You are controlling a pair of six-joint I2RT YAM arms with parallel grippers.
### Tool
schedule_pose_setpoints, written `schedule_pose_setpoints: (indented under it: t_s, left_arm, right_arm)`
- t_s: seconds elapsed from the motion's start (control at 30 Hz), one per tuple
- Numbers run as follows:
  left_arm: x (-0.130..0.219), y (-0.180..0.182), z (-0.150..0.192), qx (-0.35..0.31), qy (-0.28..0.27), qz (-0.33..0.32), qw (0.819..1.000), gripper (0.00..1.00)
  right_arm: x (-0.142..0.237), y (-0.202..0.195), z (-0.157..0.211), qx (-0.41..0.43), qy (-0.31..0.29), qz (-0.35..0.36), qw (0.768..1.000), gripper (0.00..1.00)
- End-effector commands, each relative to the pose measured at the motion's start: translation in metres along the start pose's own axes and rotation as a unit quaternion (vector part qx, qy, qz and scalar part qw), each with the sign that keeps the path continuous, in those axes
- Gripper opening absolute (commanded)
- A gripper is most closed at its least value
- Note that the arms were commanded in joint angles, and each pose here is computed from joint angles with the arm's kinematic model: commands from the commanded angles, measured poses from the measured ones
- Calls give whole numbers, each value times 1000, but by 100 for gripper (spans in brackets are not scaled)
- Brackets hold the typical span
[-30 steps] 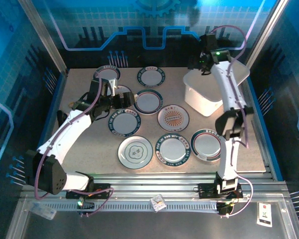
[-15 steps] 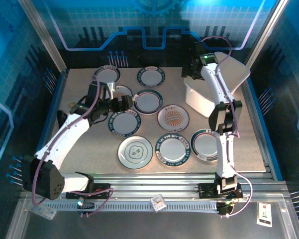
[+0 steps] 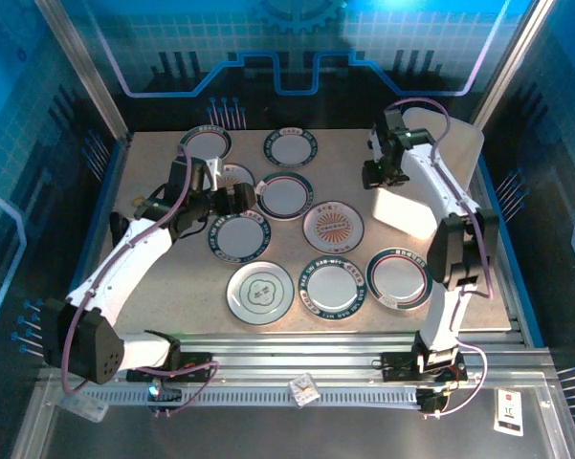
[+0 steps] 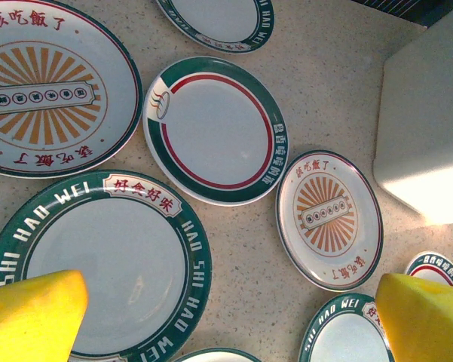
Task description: Place the plates into the plastic bin on the countertop
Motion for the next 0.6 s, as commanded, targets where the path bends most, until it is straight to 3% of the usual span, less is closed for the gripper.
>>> schedule_pose_setpoints:
  t_s: [0.0,0.1,0.17,0.23,0.4,0.57]
  left_arm:
    - [0,-3,7,10,13,4,1000,99]
    - [1,-5,9,8,15,5,1000,99]
    - [3,-6,10,8,13,5,1000,99]
    - [4,-6,10,6,12,6,1000,99]
    - [8,-7,11,6,10,4,1000,99]
    - [12,-6,12,3,7,-3,1000,99]
  right_arm:
    - [20,-4,6,34,-26,-3,999,43]
    - [31,-17,12,11,-29,8,999,57]
    - [38,-22,10,-18,-37,1,999,75]
    - [42,-23,3,-39,-45,-6,998,85]
    - [32,-18,-24,-83,-48,-10,995,89]
    - [9,-11,-48,-113,-25,-6,993,84]
Point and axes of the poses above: each hand's point on the last joint's axis, 136 mm out from that joint toward the fingers, its own x axis back along the fingers, its own y axis along the line the jaws close on, z = x × y, the point moved 4 cm from there along x, back along the fingers, and after that the axes turned 7 degrees about -x, right-handed, at the moved point
